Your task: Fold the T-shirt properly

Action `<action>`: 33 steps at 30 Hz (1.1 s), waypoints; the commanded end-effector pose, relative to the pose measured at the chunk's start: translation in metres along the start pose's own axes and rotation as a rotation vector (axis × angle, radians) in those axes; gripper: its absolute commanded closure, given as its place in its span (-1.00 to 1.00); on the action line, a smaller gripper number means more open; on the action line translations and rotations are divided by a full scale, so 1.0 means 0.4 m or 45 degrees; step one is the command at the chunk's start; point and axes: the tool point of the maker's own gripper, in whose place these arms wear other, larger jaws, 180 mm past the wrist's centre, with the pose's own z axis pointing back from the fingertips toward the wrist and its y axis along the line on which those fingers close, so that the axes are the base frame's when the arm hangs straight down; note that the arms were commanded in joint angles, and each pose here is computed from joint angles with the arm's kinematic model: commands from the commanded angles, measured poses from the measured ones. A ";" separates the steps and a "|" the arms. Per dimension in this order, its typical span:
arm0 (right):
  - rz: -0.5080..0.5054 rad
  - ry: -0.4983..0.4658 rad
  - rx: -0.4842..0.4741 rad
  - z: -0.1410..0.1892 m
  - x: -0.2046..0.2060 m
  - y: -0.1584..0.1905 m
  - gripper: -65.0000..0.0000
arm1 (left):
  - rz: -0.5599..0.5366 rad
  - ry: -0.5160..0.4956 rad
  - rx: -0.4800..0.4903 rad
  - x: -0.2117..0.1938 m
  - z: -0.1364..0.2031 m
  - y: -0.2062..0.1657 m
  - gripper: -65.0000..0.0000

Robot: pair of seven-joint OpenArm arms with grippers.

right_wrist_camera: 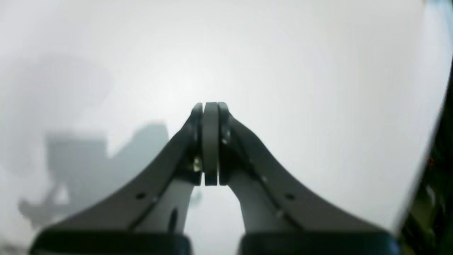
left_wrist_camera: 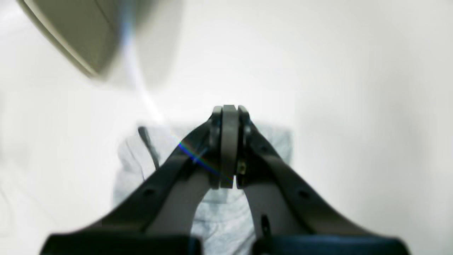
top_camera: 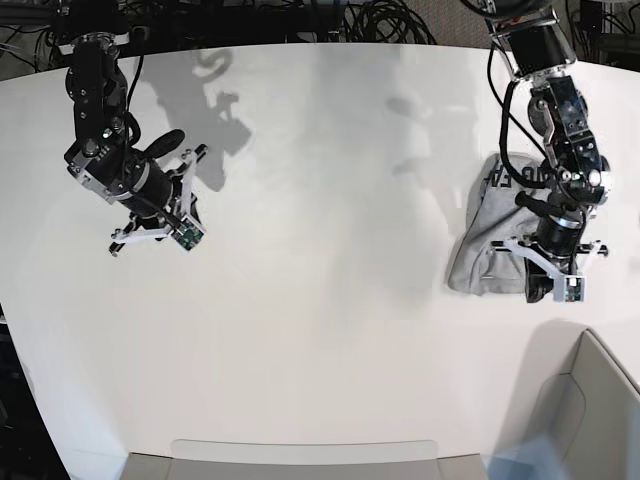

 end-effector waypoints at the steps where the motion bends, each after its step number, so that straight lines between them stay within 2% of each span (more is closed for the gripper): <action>1: 0.011 -0.131 -0.013 0.013 0.059 -0.009 1.00 | 0.013 -0.087 0.035 0.049 0.022 0.017 1.00; 4: -0.001 -0.299 -0.009 0.027 0.120 0.004 1.00 | 0.103 -0.176 0.150 0.065 0.107 0.059 1.00; 6: 0.014 -0.353 -0.001 0.051 0.139 0.027 1.00 | 0.125 -0.201 0.205 0.060 0.169 0.064 1.00; 8: 0.021 -0.373 0.017 0.071 0.141 0.057 1.00 | 0.128 -0.154 0.206 0.013 0.212 0.038 1.00; 11: -0.001 -0.309 0.065 0.068 0.093 0.096 1.00 | 0.122 0.005 0.208 -0.107 0.256 0.031 1.00; 17: 0.056 -0.059 0.203 0.102 -0.090 0.182 1.00 | 0.167 0.333 0.208 -0.336 0.387 -0.009 1.00; 21: 0.098 0.072 0.163 0.146 -0.181 0.126 1.00 | 0.152 0.524 0.216 -0.442 0.487 -0.012 1.00; 23: 0.033 0.075 0.182 0.180 -0.201 0.100 1.00 | 0.169 0.613 0.222 -0.491 0.539 -0.024 1.00; 25: -0.067 0.050 0.256 0.220 -0.211 0.102 1.00 | 0.182 0.691 0.228 -0.530 0.588 -0.033 1.00; 29: -0.253 0.017 0.460 0.290 -0.216 0.150 1.00 | 0.217 0.839 0.231 -0.595 0.680 -0.062 1.00; 33: -0.324 0.086 0.578 0.322 -0.256 0.220 1.00 | 0.238 0.956 0.240 -0.640 0.757 -0.077 1.00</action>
